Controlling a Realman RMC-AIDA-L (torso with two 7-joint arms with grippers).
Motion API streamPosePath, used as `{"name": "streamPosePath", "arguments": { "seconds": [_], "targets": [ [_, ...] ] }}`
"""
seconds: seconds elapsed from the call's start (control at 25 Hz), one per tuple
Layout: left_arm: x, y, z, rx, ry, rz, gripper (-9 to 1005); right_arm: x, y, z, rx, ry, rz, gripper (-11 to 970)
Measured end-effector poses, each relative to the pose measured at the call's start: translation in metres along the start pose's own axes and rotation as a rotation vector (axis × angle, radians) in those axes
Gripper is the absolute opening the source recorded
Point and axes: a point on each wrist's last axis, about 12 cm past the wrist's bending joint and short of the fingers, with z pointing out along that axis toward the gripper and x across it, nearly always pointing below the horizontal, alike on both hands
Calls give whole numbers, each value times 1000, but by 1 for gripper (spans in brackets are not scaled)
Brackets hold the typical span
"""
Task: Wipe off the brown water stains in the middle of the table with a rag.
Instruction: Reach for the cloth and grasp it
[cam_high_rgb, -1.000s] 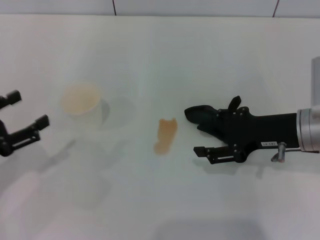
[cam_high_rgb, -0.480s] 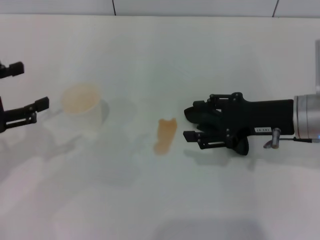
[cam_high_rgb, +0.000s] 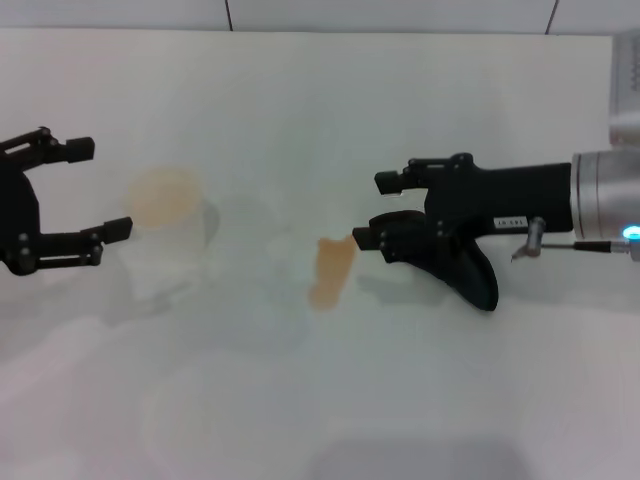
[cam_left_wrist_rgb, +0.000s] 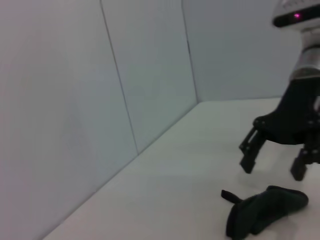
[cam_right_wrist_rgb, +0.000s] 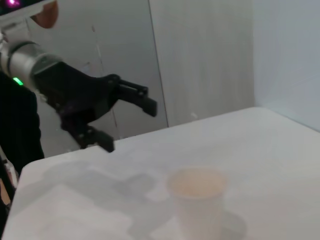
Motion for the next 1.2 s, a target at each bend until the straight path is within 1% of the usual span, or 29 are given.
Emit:
{"name": "streamPosePath", "arguments": {
  "seconds": [0.12,0.2,0.24,0.4,0.6,0.76,0.88,1.04,1.2],
  "targets": [
    [1,-4,2,19,3,-5,890,-8,-6,2,15,46,17,766],
    [2,-5,2,21,3,-10,890,-13,-10,4,20,95,25,766],
    [6,-9,3,27,10,-18,890,-15,-11,6,23,117,32,766],
    [9,-14,6,51,28,-20,890,-28,-19,7,63,223,51,766],
    [10,-16,8,70,37,-8,889,-42,-30,4,119,338,107,766],
    [11,-17,9,69,36,-3,889,-48,-34,4,150,400,138,766],
    [10,-17,10,69,35,3,889,-48,-34,4,158,435,146,766],
    [8,-15,14,77,35,11,890,-42,-36,5,181,484,167,766],
    [7,-14,17,84,37,14,890,-37,-34,6,181,509,170,765]
  ]
}}
